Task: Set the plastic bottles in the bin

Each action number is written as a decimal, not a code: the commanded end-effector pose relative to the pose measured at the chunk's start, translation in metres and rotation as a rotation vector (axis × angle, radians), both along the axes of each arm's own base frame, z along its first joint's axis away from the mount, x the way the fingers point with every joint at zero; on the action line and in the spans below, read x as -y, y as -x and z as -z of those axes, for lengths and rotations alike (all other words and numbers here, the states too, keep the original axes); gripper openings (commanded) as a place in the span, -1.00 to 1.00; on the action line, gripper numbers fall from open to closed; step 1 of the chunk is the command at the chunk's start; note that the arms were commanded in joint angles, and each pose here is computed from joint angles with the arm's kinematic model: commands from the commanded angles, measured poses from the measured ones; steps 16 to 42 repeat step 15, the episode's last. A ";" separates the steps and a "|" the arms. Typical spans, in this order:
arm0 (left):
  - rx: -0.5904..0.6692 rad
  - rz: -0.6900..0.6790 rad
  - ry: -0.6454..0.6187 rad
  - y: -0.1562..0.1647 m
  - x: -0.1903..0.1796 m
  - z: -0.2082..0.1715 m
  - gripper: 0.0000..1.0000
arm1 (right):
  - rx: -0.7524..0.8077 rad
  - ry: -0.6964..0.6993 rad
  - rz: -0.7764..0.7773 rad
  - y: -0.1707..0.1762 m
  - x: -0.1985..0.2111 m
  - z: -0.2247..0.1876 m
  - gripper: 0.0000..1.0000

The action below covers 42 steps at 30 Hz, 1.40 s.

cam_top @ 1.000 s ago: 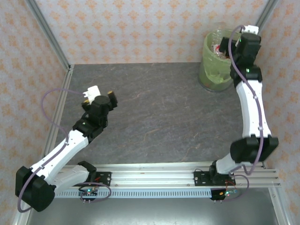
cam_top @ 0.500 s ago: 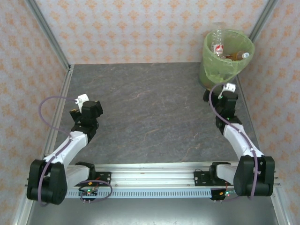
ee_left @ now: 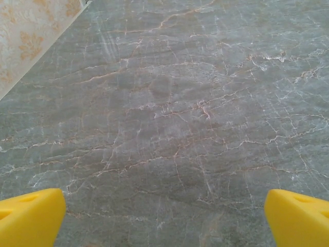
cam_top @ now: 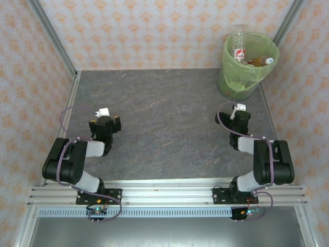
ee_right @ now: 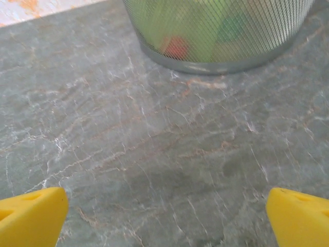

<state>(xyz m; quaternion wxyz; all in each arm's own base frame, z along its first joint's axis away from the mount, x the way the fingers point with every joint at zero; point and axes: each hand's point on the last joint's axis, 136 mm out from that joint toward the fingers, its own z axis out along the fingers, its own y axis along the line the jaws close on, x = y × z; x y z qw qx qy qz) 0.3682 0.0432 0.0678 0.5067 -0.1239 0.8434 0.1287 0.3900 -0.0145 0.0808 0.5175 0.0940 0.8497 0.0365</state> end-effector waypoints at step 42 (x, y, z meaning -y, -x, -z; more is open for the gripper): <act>0.114 -0.004 -0.018 -0.015 -0.002 -0.031 1.00 | 0.085 0.033 0.052 -0.004 0.009 -0.008 0.98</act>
